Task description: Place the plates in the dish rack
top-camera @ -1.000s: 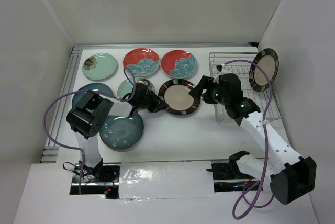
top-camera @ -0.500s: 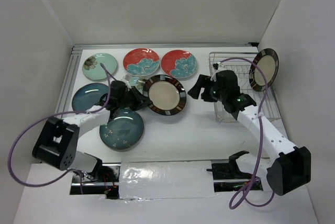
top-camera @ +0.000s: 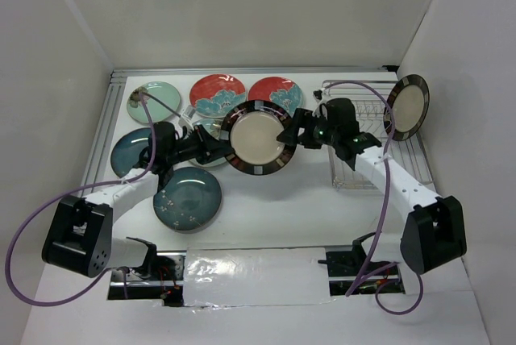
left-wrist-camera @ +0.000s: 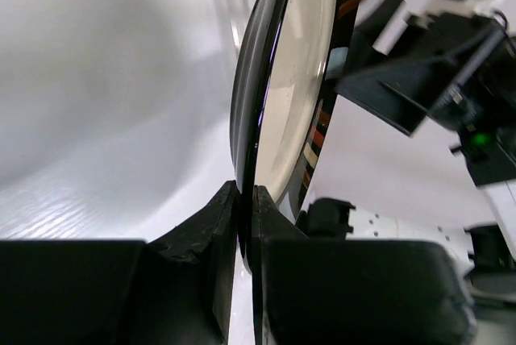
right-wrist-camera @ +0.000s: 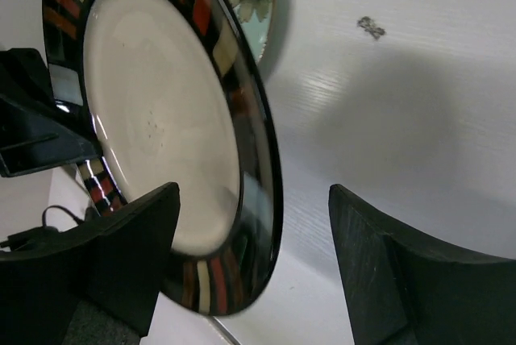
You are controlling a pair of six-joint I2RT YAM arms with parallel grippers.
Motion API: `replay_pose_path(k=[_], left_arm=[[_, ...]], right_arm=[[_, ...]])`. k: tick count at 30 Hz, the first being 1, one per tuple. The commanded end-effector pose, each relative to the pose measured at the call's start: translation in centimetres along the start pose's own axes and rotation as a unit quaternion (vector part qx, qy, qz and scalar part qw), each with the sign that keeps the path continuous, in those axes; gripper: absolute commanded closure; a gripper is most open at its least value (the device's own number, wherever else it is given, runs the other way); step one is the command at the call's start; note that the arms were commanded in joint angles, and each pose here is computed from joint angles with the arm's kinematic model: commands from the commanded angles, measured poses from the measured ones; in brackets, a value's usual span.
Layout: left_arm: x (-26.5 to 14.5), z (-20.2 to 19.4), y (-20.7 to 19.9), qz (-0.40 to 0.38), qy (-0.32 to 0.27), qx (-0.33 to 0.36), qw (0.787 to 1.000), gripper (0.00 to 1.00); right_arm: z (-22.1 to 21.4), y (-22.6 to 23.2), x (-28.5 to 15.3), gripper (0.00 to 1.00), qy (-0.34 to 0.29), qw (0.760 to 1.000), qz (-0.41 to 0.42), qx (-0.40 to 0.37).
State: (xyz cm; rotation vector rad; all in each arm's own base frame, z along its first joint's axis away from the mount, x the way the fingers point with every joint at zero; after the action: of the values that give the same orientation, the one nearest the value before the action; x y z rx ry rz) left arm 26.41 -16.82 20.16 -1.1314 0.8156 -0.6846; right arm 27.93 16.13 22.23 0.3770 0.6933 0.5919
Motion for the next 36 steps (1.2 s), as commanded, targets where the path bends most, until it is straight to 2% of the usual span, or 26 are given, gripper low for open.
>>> replay_pose_path(k=[1, 5, 8, 9, 10, 11, 12, 13, 14, 15, 17, 18, 19, 20, 22, 24, 25, 28, 30, 36], left_arm=[[-1.7, 0.3, -6.3, -0.150, 0.013, 0.113, 0.982, 1.00], [-1.7, 0.2, -6.8, -0.175, 0.024, 0.126, 0.976, 1.00], [-1.5, 0.1, -6.4, -0.166, 0.042, 0.115, 0.978, 1.00], [-1.5, 0.0, -6.2, -0.162, 0.043, 0.116, 0.979, 1.00], [-1.4, 0.2, -6.3, -0.160, 0.043, 0.121, 0.979, 1.00], [-1.3, 0.1, -5.8, -0.147, 0.048, 0.111, 0.982, 0.96], [-1.3, 0.4, -5.7, -0.142, 0.043, 0.123, 0.981, 0.87], [-1.2, 0.5, -5.4, -0.130, 0.042, 0.111, 0.984, 0.76], [-1.1, 0.6, -5.2, -0.121, 0.039, 0.122, 0.984, 0.62], [-1.0, 0.7, -4.6, -0.095, 0.043, 0.107, 0.989, 0.41], [-1.0, 1.3, -4.0, -0.058, 0.027, 0.121, 0.991, 0.31], [-1.0, 2.4, -4.2, -0.034, 0.003, 0.126, 0.991, 0.21], [-1.1, 2.1, -3.0, 0.014, 0.011, 0.102, 0.995, 0.17], [-1.4, 2.3, -2.9, 0.036, 0.005, 0.124, 0.992, 0.14], [-1.6, 3.4, -2.8, 0.088, -0.025, 0.134, 0.987, 0.08], [-2.3, 3.4, -1.9, 0.143, -0.027, 0.136, 0.980, 0.07], [-2.7, 4.0, -2.1, 0.168, -0.051, 0.146, 0.973, 0.05], [-3.8, 4.4, -0.9, 0.246, -0.067, 0.147, 0.956, 0.01], [-4.7, 4.2, 0.0, 0.287, -0.064, 0.138, 0.946, 0.01], [-6.2, 4.3, 1.7, 0.363, -0.072, 0.153, 0.916, 0.01]], right_arm=[[2.8, 2.4, 0.0, 0.20, -0.043, 0.996, 0.071, -0.038], [2.2, 2.7, 0.6, 0.24, -0.029, 0.995, 0.090, -0.039], [2.3, 2.8, 0.6, 0.59, -0.031, 0.994, 0.098, -0.046], [2.4, 3.1, 0.2, 0.76, -0.033, 0.993, 0.106, -0.049], [2.4, 3.1, 0.2, 0.83, -0.034, 0.992, 0.106, -0.054], [3.0, 3.2, -0.2, 0.88, -0.043, 0.991, 0.109, -0.061], [3.4, 3.0, -0.4, 0.97, -0.044, 0.991, 0.105, -0.064], [3.5, 3.1, -0.6, 1.00, -0.044, 0.991, 0.104, -0.069], [4.1, 3.0, -1.1, 1.00, -0.052, 0.991, 0.100, -0.072], [4.5, 2.8, -1.3, 1.00, -0.053, 0.991, 0.095, -0.077], [6.1, 2.2, -2.3, 1.00, -0.071, 0.991, 0.071, -0.092], [7.0, 1.8, -3.0, 1.00, -0.086, 0.990, 0.049, -0.100], [8.4, 1.4, -4.0, 1.00, -0.098, 0.988, 0.024, -0.117], [9.1, 0.9, -4.5, 1.00, -0.106, 0.987, 0.004, -0.125], [11.5, -0.2, -6.5, 1.00, -0.140, 0.978, -0.056, -0.146], [13.4, -1.2, -8.1, 1.00, -0.173, 0.966, -0.111, -0.158], [14.0, -1.6, -9.0, 1.00, -0.184, 0.960, -0.133, -0.163], [16.8, -2.9, -12.5, 1.00, -0.235, 0.924, -0.229, -0.195], [17.8, -4.6, -14.6, 1.00, -0.253, 0.889, -0.316, -0.214], [19.4, -7.9, -20.8, 1.00, -0.303, 0.773, -0.490, -0.268]])
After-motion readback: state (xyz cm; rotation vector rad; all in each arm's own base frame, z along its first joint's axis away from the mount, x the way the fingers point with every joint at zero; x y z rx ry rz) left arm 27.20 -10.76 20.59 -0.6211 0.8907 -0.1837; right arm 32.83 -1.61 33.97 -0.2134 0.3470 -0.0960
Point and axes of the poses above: each gripper's point midway between its finger pads, its own x axis out along the fingers, its own y axis along the line the jaws close on, z = x × y, the point moved 7 cm from there along -x, back along the fingers, and after that the axes turned 8 degrees about -x, right-handed, at the moved point
